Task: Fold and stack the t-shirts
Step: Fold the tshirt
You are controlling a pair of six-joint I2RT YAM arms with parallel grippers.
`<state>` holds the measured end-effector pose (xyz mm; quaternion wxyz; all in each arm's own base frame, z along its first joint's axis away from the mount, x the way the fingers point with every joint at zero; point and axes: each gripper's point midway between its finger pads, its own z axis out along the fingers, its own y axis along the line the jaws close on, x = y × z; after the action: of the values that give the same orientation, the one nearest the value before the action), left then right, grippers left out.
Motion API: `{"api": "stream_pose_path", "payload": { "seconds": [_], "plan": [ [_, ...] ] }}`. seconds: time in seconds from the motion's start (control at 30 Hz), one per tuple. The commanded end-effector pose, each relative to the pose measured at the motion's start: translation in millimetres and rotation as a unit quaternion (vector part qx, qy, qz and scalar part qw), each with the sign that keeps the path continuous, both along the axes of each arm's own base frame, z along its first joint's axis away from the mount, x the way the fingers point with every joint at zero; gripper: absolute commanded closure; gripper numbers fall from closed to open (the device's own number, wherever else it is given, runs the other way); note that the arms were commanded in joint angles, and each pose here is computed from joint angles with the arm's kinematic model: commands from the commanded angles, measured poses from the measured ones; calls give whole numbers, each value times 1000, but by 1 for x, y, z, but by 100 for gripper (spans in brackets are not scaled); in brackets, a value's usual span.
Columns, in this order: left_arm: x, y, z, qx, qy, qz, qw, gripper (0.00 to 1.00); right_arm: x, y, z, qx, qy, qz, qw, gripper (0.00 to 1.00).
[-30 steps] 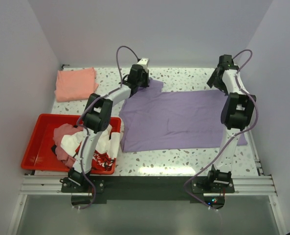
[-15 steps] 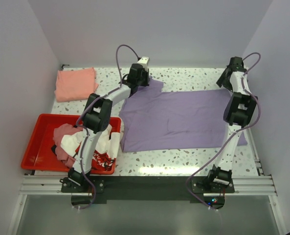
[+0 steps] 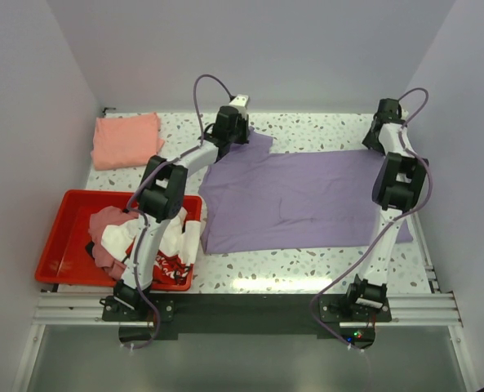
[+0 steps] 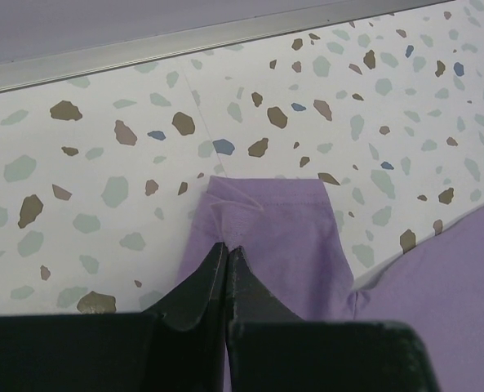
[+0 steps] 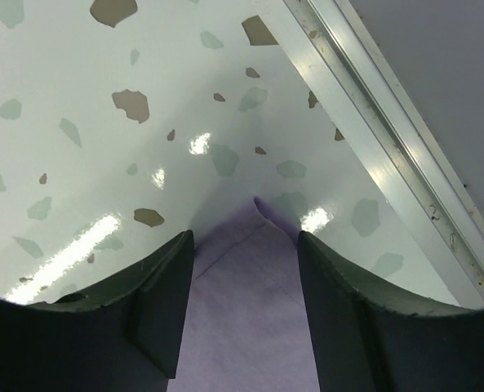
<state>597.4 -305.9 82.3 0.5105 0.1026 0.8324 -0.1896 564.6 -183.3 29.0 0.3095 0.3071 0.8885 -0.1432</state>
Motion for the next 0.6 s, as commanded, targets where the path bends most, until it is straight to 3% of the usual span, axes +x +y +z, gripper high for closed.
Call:
{"api": "stream_pose_path", "payload": {
  "seconds": [0.0, 0.2, 0.57],
  "plan": [
    [4, 2, 52, -16, -52, -4, 998, 100, -19, -7, 11, -26, 18, -6, 999, 44],
    [-1, 2, 55, -25, -51, -5, 998, 100, -26, -4, 7, -21, 28, -5, 999, 61],
    [-8, -2, 65, -37, -60, -25, 997, 100, -13, -5, 16, -22, 12, 3, 1000, 82]
  ]
}}
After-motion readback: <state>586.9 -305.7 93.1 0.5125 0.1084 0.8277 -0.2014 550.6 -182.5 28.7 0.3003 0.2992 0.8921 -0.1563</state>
